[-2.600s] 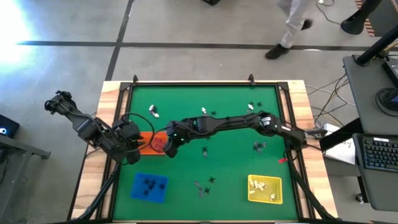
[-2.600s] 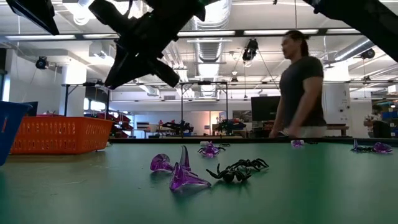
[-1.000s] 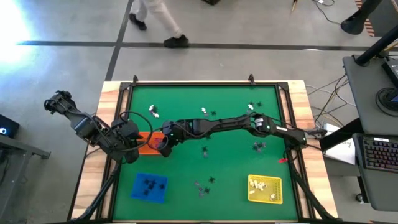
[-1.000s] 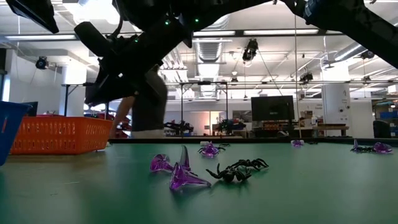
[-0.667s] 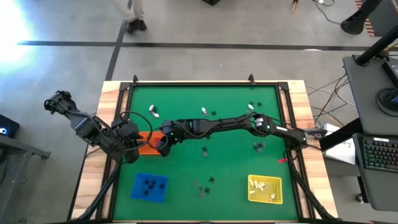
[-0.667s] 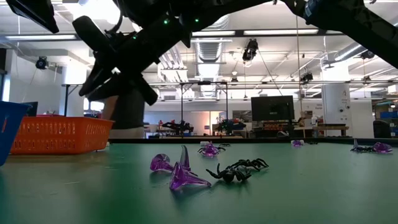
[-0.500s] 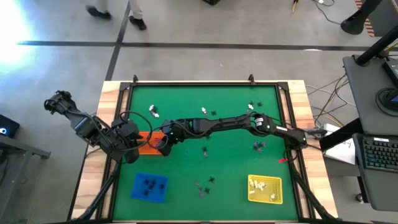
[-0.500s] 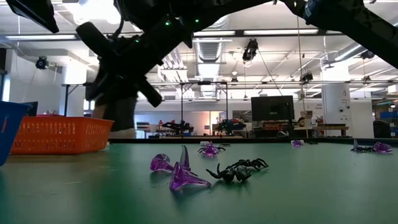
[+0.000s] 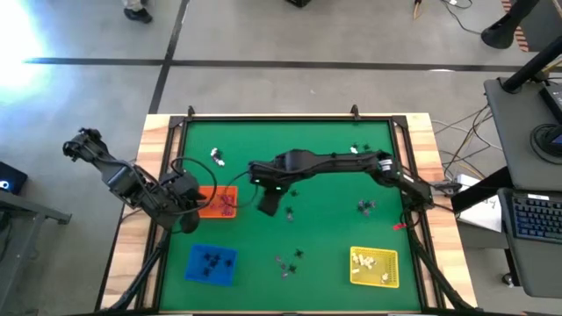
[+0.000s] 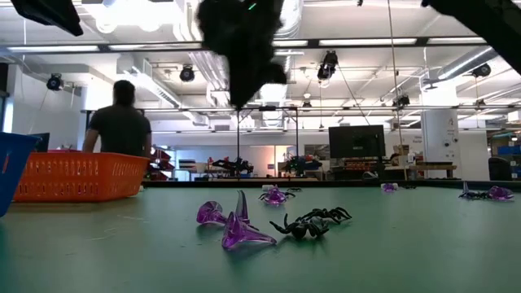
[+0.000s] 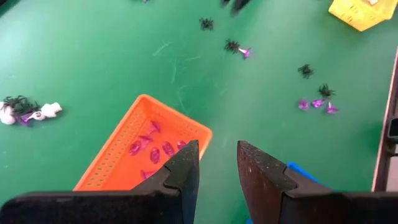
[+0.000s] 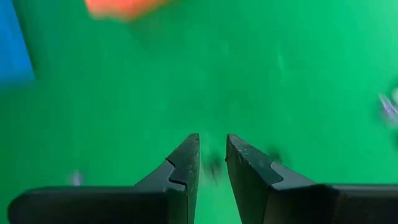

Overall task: Sort Halloween decoration
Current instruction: Put the violet witch hat toy into the orange bin

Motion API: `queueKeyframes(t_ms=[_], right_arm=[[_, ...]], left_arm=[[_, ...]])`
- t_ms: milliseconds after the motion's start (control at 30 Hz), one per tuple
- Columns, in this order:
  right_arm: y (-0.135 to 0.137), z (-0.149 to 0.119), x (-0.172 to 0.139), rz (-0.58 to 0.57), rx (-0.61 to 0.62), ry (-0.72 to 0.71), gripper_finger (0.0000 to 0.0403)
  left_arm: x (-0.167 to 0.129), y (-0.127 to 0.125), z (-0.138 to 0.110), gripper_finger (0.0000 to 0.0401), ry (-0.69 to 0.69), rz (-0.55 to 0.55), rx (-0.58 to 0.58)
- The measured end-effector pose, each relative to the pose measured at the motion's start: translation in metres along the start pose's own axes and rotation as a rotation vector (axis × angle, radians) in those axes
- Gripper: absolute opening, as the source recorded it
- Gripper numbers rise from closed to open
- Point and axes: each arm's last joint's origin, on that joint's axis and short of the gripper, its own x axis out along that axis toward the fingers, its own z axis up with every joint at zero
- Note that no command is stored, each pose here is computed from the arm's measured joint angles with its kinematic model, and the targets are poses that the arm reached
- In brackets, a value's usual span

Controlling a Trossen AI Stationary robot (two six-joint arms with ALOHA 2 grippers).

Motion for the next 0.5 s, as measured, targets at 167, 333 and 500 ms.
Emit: queueKeyframes(t_ms=[167,333,500], right_arm=[[0.011,-0.034,-0.044,-0.156,-0.064,0.088,0.0071],[0.028,-0.058,-0.081,-0.188,-0.098,0.041,0.0068],[0.044,-0.077,-0.104,-0.157,-0.078,0.011,0.0074]], left_arm=[[0.013,-0.011,-0.002,0.0091,0.025,0.045,0.026],[0.026,-0.022,-0.004,0.0091,0.046,0.079,0.054],[0.038,-0.032,-0.006,0.0091,0.064,0.101,0.086]])
